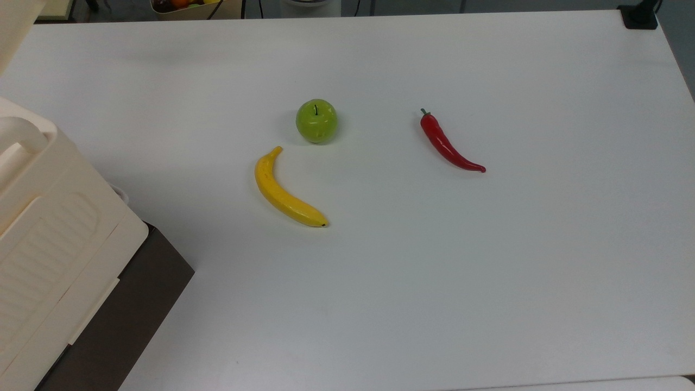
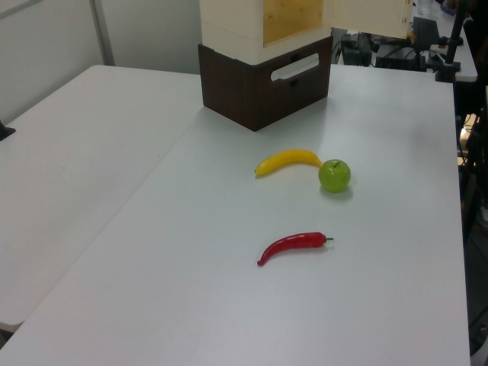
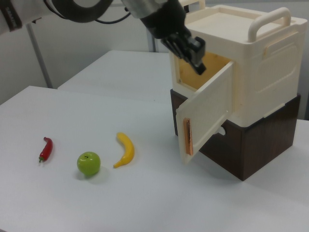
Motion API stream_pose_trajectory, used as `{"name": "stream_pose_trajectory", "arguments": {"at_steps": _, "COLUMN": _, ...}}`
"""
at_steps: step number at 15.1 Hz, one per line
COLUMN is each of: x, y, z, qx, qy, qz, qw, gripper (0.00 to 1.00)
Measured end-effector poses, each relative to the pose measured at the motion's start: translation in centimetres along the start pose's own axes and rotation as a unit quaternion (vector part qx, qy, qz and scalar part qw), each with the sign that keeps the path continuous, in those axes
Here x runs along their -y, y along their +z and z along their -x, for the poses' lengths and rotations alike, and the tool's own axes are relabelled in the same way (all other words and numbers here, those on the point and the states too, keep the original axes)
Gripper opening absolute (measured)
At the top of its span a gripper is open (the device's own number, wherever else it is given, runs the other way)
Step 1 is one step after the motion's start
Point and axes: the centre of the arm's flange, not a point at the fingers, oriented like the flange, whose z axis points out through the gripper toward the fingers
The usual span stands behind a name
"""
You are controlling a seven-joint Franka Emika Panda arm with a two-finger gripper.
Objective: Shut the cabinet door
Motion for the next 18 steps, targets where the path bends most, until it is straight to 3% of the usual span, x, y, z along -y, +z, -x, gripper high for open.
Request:
{"name": "stream_pose_trajectory", "arguments": {"at_steps": 4, "x": -4.0, "y": 0.7, "z": 0.0, "qx": -0.011, "qy": 0.031, "qz": 0.014, "qw": 0.9994, "gripper": 0.01}}
{"name": "stream_pose_trajectory", "arguments": {"at_steps": 10, "x": -5.0, "y": 4.8, "z": 0.6, "qx": 0.022, "qy": 0.026, "qz": 0.003, "qw": 0.9994, "gripper": 0.01}}
{"name": "stream_pose_trajectory", "arguments": {"at_steps": 18, "x": -0.8, "y": 5.8, "z": 0.2, "qx": 0.023, "qy": 0.028, "qz": -0.073, "qw": 0.9967, "gripper": 0.01}}
